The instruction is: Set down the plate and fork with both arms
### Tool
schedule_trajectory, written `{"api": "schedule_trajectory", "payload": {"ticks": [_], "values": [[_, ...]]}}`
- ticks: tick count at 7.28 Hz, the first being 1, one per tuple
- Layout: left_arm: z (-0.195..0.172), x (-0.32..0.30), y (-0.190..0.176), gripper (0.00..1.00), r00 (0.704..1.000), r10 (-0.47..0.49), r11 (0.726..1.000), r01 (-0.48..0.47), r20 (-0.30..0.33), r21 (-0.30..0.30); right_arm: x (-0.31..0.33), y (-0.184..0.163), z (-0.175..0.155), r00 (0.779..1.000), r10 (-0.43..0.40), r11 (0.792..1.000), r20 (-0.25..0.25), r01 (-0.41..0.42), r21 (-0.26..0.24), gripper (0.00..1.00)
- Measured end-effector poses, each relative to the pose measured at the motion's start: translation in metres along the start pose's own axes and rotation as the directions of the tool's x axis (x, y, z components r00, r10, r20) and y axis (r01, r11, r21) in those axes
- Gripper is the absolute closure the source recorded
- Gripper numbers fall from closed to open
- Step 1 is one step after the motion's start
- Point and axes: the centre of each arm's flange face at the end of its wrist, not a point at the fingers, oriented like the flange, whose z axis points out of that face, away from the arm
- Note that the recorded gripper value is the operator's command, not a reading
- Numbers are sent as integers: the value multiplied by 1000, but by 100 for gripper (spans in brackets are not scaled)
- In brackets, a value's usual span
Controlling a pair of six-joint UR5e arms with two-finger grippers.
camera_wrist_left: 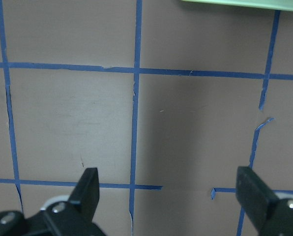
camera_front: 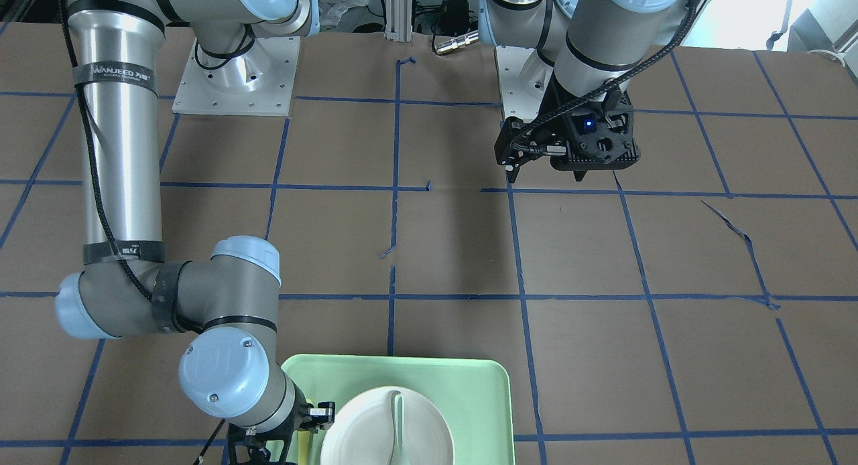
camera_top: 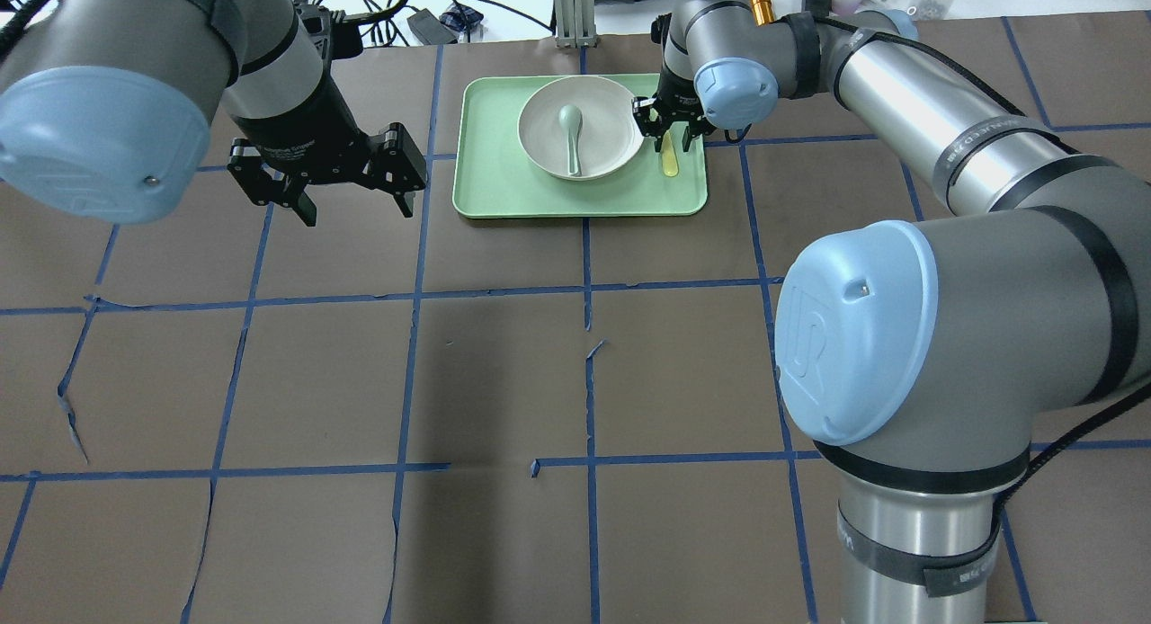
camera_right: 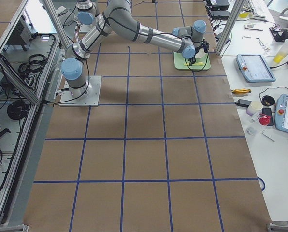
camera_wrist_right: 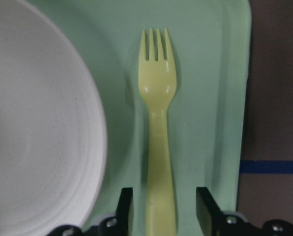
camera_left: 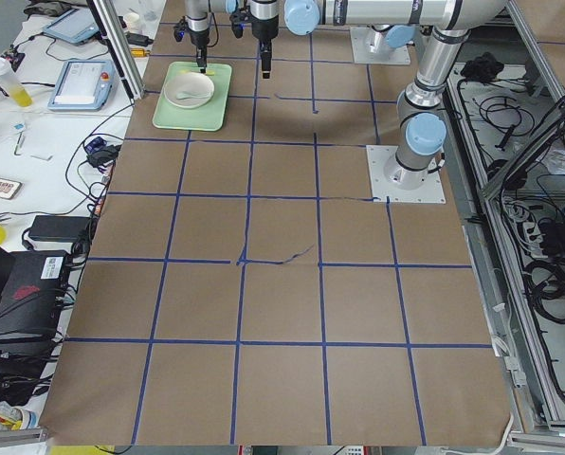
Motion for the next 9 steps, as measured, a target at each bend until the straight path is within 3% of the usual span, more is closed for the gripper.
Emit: {"api": "schedule_trajectory", "payload": {"ticks": [2,5,7,9], "values": [[-1,-1,0,0,1000,4,1000,-4,9,4,4,36,-52,999,-48,999,-21,48,10,0],[-3,-3,1,0,1000,6,1000,-6,22,8,20,156,-166,993,-51,998,-102,48,-28,0],[-3,-4,3,0,1000,5,1000,-6,24,8,24,230,-230,994,-39,999,-102,37,-21,0],[-6,-4,5,0,1000,0,1000,0,23,11,20,260,-263,995,-39,999,-90,41,21,0]]}}
